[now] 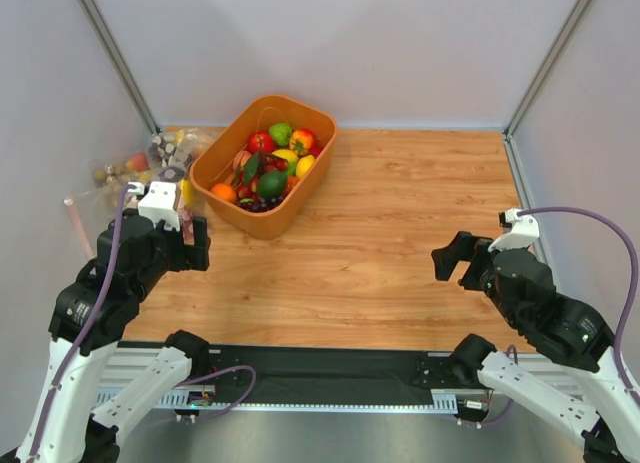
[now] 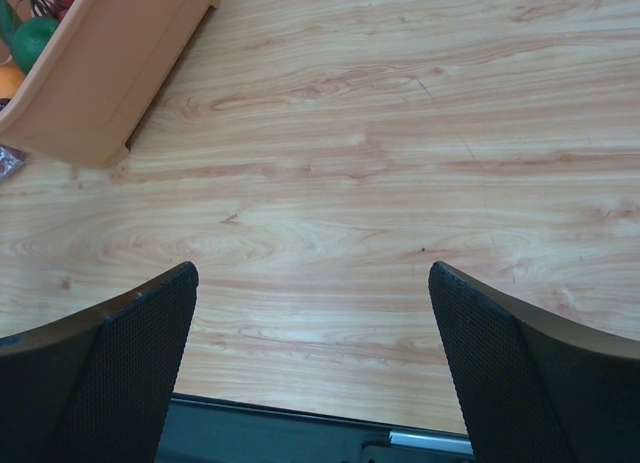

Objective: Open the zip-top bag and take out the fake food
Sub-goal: Pick up the zipper food storage bag at the center of the board.

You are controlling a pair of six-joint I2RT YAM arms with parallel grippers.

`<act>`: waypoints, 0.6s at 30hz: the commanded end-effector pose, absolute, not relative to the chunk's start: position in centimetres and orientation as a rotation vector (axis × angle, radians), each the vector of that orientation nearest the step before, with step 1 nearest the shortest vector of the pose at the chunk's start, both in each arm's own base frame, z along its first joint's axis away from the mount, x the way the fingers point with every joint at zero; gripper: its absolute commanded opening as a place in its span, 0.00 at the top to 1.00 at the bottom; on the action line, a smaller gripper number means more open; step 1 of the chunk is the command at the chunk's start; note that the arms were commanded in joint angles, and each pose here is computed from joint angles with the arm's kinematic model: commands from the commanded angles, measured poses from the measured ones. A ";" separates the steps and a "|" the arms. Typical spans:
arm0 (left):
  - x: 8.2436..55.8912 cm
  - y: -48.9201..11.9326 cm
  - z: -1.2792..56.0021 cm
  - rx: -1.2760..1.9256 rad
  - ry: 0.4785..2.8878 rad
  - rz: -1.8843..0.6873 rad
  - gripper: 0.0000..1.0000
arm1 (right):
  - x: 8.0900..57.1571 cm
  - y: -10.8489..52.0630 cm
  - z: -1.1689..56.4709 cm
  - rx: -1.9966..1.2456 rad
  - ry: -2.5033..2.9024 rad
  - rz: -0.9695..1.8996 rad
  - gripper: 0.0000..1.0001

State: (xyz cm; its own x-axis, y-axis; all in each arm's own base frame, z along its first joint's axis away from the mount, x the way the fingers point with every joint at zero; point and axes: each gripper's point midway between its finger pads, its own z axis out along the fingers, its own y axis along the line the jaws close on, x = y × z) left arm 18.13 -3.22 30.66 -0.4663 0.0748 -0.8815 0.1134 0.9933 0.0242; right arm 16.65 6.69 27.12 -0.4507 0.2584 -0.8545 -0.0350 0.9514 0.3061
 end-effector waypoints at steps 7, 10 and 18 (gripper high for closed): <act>21.1 -5.8 32.7 0.169 2.010 -0.132 0.00 | 16.4 5.7 27.6 0.189 1.973 0.327 0.00; 23.0 -6.5 32.4 0.151 2.024 -0.158 0.01 | 16.3 5.5 27.7 0.182 1.965 0.328 0.00; 28.5 -1.9 31.2 -0.152 2.089 -0.171 0.01 | 16.0 5.8 27.1 0.128 1.987 0.326 0.00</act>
State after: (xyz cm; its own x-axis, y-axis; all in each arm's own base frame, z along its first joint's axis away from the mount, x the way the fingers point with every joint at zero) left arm 26.58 -2.26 29.09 -0.5590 -0.1080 -0.8221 -0.0202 0.9930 -0.1166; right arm 16.18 6.02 27.52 -0.4222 0.2668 -0.8663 -0.0442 0.9485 0.3137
